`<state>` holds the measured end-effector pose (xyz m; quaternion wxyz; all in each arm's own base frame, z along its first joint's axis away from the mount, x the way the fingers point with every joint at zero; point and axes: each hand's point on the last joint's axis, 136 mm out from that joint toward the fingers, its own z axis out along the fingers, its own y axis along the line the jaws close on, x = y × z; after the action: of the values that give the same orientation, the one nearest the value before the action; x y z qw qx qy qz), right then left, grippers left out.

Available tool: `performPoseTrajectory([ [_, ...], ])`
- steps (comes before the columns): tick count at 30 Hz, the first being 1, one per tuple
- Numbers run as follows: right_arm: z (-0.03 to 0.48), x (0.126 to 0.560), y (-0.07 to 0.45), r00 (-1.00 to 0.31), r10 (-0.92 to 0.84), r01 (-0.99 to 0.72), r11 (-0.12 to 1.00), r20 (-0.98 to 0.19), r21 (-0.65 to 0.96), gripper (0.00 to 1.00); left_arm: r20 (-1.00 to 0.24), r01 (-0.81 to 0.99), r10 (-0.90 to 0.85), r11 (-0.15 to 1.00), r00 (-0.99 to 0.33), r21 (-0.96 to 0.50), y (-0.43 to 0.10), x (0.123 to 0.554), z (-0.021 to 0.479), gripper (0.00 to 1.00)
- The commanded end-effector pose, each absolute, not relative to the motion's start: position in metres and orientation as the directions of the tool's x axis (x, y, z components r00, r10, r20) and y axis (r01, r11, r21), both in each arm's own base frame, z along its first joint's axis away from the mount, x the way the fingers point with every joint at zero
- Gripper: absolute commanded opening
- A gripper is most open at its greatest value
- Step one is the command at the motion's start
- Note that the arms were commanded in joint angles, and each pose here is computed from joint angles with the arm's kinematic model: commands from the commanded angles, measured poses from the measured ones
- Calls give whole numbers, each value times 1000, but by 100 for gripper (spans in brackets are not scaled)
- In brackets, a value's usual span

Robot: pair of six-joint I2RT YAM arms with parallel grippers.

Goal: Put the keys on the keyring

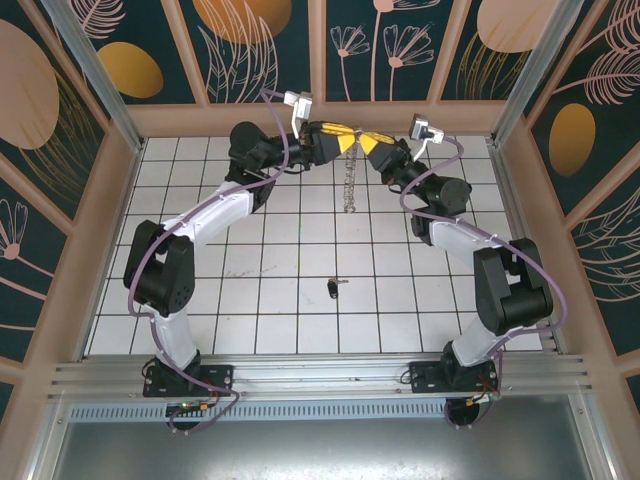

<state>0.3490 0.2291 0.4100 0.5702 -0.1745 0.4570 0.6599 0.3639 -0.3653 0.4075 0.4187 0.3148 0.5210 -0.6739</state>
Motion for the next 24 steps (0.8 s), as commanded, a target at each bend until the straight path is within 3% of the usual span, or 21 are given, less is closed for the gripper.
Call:
performPoseTrajectory([
  [1,437,332,227,-206,629,-955,38,-749,294,0,-871,901,-232,-143,-433,-410,-369,357,410,28],
  [18,429,337,233,-228,621,-949,31,-750,314,0,-873,903,-234,-160,-428,-400,-372,352,412,16],
  [24,427,338,234,-232,619,-947,32,-750,319,0,-875,904,-232,-165,-424,-394,-374,350,413,0],
])
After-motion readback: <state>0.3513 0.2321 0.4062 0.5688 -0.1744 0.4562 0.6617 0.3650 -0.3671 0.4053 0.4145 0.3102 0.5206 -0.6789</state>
